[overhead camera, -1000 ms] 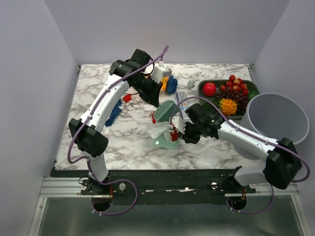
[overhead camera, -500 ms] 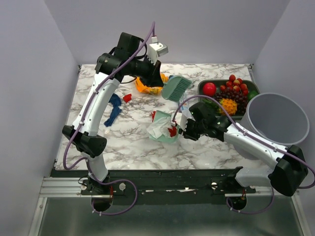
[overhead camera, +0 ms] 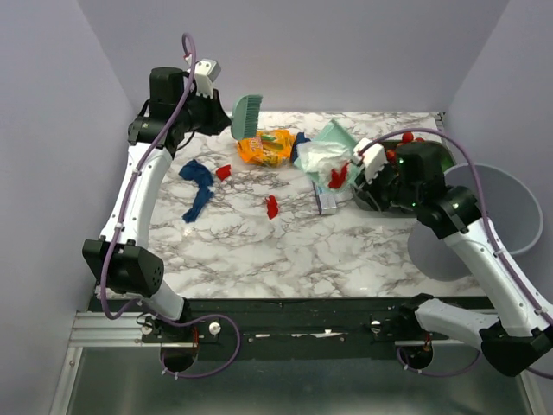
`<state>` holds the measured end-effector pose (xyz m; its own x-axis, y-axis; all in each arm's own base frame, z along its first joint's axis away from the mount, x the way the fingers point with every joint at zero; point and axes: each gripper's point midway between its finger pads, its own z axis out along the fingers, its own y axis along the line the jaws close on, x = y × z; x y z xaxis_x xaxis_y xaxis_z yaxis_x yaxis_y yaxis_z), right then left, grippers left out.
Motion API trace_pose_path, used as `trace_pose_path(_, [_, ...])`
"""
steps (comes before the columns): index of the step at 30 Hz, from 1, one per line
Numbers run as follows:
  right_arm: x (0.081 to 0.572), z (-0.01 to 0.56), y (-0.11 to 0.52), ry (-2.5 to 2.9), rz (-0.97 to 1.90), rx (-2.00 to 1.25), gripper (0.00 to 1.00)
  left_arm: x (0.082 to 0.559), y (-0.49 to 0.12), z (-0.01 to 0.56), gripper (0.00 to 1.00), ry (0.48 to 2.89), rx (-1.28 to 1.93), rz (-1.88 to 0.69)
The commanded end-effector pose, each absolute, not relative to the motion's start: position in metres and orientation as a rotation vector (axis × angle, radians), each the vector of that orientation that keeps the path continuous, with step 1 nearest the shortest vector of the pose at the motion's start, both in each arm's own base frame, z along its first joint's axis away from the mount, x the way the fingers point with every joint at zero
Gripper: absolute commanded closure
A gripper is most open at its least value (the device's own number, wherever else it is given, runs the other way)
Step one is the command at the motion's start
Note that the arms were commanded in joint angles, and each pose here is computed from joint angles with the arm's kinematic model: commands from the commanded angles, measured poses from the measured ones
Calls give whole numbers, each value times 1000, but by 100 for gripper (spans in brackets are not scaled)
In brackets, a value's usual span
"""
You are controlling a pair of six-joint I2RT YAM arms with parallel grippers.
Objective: Sweep away the paper scraps from the table
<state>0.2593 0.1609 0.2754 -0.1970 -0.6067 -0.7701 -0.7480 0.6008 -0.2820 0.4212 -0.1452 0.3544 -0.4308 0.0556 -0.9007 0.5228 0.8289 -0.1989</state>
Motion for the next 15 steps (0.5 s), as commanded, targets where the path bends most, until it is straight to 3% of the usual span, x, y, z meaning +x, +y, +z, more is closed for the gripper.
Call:
trace_pose_path(1, [269,298,96,2054,67,-824,99,434,-146,339,100,1964,326,-686])
trace_pose_path(9, [261,343,20,2114,-63,-476,99,436,-152,314,100,2011,268,-820])
trace_pose_path(15, [227,352,-29,2199,-156,-243,99,442,-160,312,100,2021,260,-884])
